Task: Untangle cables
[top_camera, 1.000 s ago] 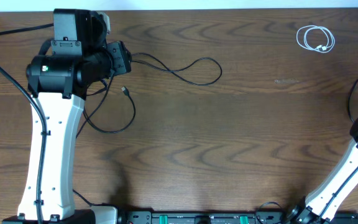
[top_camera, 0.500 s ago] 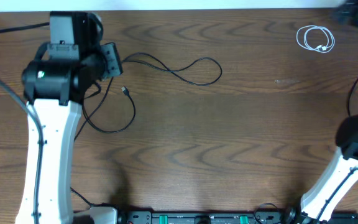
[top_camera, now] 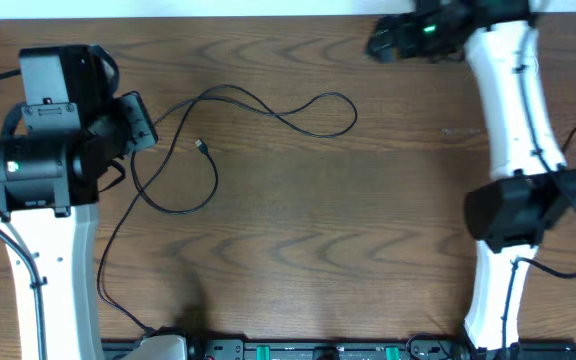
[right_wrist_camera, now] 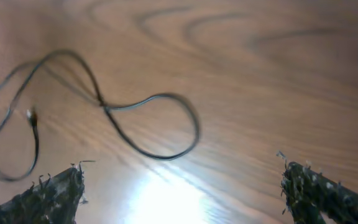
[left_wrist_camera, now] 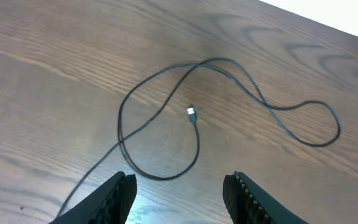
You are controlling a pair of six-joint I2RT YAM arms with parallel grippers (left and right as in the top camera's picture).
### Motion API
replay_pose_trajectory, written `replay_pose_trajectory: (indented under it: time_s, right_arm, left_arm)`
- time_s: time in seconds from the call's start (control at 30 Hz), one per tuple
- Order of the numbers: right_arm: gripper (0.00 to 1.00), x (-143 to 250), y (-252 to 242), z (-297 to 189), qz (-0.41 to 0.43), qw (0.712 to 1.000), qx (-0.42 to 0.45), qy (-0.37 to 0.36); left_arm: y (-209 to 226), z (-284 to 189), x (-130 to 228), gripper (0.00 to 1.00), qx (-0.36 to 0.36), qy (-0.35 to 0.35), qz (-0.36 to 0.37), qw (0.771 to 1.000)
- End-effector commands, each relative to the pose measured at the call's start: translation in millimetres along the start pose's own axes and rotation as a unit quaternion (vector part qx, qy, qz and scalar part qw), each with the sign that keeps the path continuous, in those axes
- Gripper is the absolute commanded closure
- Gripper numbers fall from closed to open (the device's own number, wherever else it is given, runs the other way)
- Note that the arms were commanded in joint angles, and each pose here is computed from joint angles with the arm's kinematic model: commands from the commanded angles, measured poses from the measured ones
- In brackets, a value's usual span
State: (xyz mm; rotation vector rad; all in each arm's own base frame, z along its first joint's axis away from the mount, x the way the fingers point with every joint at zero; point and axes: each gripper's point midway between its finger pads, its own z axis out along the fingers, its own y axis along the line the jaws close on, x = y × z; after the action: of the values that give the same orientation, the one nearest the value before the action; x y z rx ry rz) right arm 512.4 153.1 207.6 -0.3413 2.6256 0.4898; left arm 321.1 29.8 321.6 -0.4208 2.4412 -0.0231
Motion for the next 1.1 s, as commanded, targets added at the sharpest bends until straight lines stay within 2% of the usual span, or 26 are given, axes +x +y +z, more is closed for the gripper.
replay_pose_trajectory:
  time_s: [0.0, 0.03, 0.13, 0.3, 0.37, 0.63, 1.07]
  right_arm:
    - [0.09, 20.0, 9.7, 47.9, 0.005, 0.999, 0.011, 0.051]
    - [0.17, 25.8, 16.9, 59.8, 0.003, 0.998, 0.008, 0.063]
    - [0.34, 43.6, 28.7, 92.5, -0.013, 0.995, 0.021, 0.097]
    - [0.42, 73.0, 17.0, 128.7, 0.024, 0.984, 0.106, 0.142]
    - [0.48, 81.1, 12.4, 137.0, 0.036, 0.979, 0.127, 0.152]
    - [0.53, 82.7, -13.3, 136.9, 0.079, 0.964, 0.212, 0.137]
    - [0.6, 106.3, -21.8, 170.5, 0.105, 0.956, 0.218, 0.168]
  left_arm:
    - [8.2, 0.8, -5.0, 0.49, -0.014, -0.003, -0.014, 1.0]
    - [8.2, 1.8, -4.9, 0.49, -0.015, -0.002, -0.014, 1.0]
    - [8.2, 4.9, -4.2, 0.49, -0.016, 0.003, -0.014, 1.0]
    - [9.0, 11.7, 0.0, 0.49, -0.02, 0.019, -0.013, 1.0]
    - [9.4, 14.3, 1.8, 0.49, -0.022, 0.026, -0.012, 0.999]
    - [9.3, 19.3, 2.4, 0.49, -0.024, 0.033, -0.012, 0.999]
    - [9.4, 19.5, 3.1, 0.49, -0.024, 0.034, -0.012, 0.999]
